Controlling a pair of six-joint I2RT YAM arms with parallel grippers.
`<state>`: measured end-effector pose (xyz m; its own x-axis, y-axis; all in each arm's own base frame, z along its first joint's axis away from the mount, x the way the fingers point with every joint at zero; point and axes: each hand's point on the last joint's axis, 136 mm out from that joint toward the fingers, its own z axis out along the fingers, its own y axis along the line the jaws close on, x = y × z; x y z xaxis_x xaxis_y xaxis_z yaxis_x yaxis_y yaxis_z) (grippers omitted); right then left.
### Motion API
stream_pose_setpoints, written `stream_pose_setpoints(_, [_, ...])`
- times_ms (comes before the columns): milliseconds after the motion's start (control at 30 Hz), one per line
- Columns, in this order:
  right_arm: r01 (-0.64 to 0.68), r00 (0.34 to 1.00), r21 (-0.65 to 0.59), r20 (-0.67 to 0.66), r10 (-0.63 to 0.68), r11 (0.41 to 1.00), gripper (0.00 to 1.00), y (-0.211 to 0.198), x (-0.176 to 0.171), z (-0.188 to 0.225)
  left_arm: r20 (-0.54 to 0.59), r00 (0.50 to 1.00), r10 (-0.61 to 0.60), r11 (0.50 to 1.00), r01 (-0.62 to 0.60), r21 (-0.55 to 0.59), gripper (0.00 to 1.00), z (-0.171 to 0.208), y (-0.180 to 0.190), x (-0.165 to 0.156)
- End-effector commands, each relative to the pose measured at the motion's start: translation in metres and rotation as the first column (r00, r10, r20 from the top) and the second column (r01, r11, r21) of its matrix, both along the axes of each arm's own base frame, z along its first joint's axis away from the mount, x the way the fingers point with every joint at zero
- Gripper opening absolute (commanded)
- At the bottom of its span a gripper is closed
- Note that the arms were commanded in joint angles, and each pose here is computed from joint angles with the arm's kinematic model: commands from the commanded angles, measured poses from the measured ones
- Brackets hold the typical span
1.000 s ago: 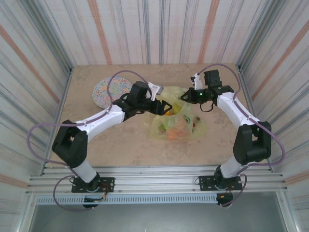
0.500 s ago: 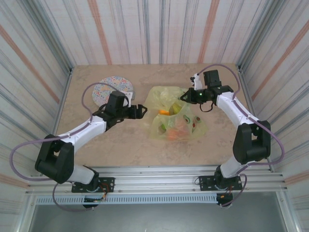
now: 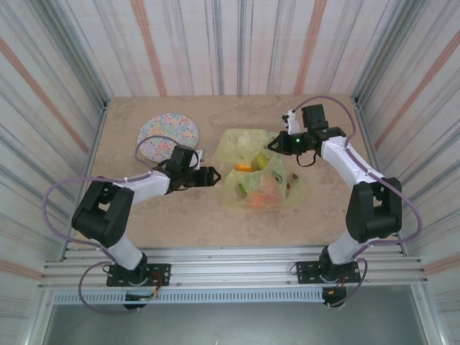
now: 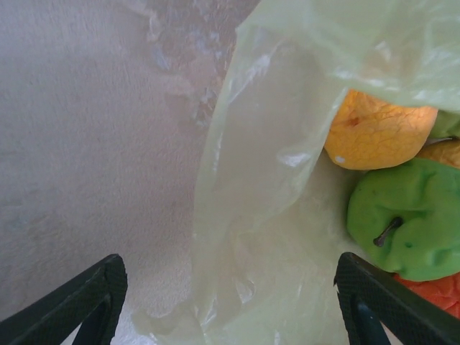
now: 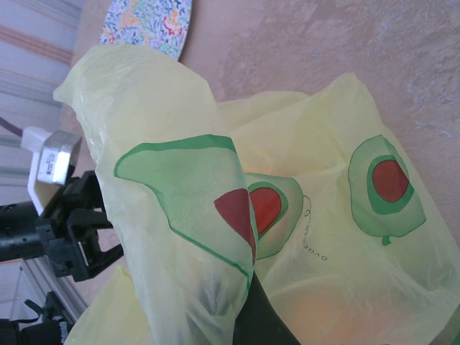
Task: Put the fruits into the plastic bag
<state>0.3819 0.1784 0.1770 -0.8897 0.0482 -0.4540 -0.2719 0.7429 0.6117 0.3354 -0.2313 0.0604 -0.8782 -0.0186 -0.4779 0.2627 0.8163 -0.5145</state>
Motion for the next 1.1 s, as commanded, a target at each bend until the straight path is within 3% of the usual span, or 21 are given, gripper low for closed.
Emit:
stream_pose_setpoints(0, [-0.009, 1.0, -0.016, 0.002, 0.009, 1.0, 0.0, 0.0, -0.003, -0.003, 0.021, 0.999, -0.045, 0.997, 0.046, -0.065, 0.7, 0.008, -0.017, -0.001])
stream_pose_setpoints(267, [-0.01, 1.0, -0.011, 0.002, 0.01, 1.0, 0.0, 0.001, -0.001, -0.002, 0.005, 0.997, -0.083, 0.991, 0.083, -0.105, 0.48, -0.005, -0.038, -0.012])
stream_pose_setpoints(467, [-0.004, 1.0, -0.02, 0.011, 0.004, 1.0, 0.0, -0.002, -0.002, 0.001, 0.066, 0.991, -0.113, 0.983, 0.121, -0.136, 0.26, 0.017, -0.048, -0.015])
stream_pose_setpoints(633, [0.029, 0.998, -0.056, 0.049, -0.026, 0.998, 0.0, -0.019, -0.001, 0.016, 0.166, 0.974, -0.156, 0.96, 0.189, -0.205, 0.06, 0.074, -0.058, -0.018])
stream_pose_setpoints(800, [0.068, 0.993, -0.143, 0.11, -0.053, 0.987, 0.0, -0.04, 0.0, 0.037, 0.296, 0.932, -0.21, 0.92, 0.291, -0.264, 0.0, 0.155, -0.077, -0.026])
stream_pose_setpoints(1067, [0.131, 0.979, -0.262, 0.183, -0.084, 0.956, 0.0, -0.067, -0.006, 0.073, 0.45, 0.852, -0.268, 0.837, 0.437, -0.33, 0.0, 0.264, -0.112, -0.048])
